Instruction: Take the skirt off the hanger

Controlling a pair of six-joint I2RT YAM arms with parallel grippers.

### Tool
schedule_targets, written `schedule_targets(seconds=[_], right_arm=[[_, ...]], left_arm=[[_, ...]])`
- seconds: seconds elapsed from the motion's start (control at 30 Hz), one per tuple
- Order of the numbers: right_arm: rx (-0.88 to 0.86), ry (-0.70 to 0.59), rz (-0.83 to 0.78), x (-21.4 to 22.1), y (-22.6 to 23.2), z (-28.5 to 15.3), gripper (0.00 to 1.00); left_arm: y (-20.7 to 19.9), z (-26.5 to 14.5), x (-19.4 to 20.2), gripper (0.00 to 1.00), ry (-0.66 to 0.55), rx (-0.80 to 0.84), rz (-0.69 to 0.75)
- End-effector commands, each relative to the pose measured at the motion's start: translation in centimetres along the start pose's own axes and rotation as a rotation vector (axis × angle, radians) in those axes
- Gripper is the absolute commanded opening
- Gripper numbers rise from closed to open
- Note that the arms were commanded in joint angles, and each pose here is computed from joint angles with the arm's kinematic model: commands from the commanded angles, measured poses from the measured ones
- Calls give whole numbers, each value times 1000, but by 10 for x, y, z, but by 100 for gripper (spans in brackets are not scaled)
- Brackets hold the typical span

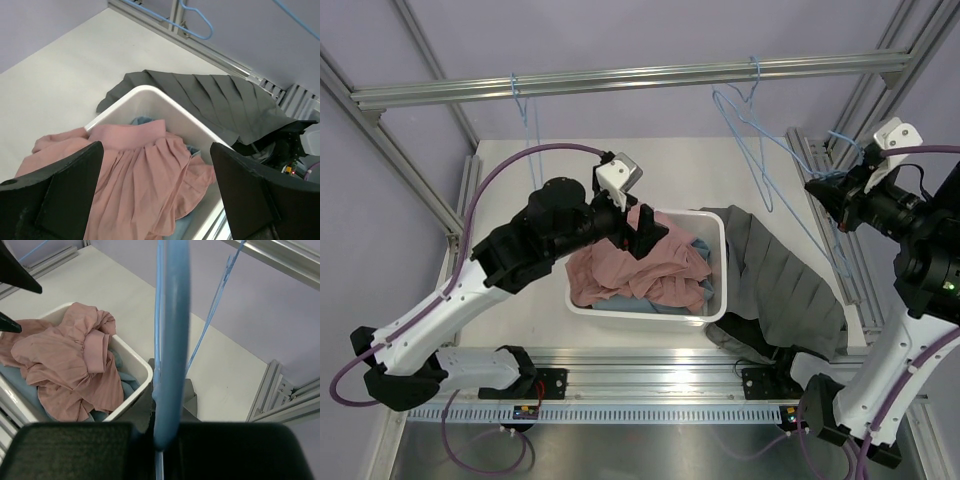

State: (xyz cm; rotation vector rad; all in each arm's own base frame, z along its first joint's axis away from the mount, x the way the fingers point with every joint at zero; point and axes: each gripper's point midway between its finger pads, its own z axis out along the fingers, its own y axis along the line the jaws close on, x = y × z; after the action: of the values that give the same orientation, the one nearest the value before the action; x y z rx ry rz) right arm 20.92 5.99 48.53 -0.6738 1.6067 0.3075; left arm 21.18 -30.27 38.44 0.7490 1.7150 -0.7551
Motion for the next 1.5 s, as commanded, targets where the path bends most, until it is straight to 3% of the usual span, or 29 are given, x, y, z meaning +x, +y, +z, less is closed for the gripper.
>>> schedule_targets(seconds=[0.0, 0.13, 0.27, 0.57, 0.7, 0.9, 1.2, 1.4, 1.43, 1.47], right_arm=[[-117, 114, 107, 32, 19, 2, 0], [-128, 159, 104, 40, 26, 11, 0], [-128, 198, 204, 42, 23, 36, 0], [-45, 272, 193, 35, -5, 121, 0], [73, 208, 136, 3, -21, 155, 0], [104, 147, 168, -17, -24, 215, 0], [92, 95, 246, -21, -22, 270, 0], [88, 134, 263, -1, -22, 297, 0], [84, 142, 261, 2, -21, 298, 2], [79, 149, 260, 4, -20, 298, 11]], left_arm=[[14, -19, -5, 93, -32, -81, 14], [17, -25, 0, 94, -38, -100, -7], [16, -27, 0, 95, -55, -99, -35], [10, -25, -6, 96, -80, -76, -76], [7, -16, -7, 96, -87, -66, -103], [4, -7, 3, 97, -85, -82, -154], [5, -15, 20, 98, -78, -117, -196], [5, -19, 25, 98, -79, -133, -215], [5, -19, 26, 98, -77, -132, -215], [5, -19, 26, 98, -77, -132, -213]])
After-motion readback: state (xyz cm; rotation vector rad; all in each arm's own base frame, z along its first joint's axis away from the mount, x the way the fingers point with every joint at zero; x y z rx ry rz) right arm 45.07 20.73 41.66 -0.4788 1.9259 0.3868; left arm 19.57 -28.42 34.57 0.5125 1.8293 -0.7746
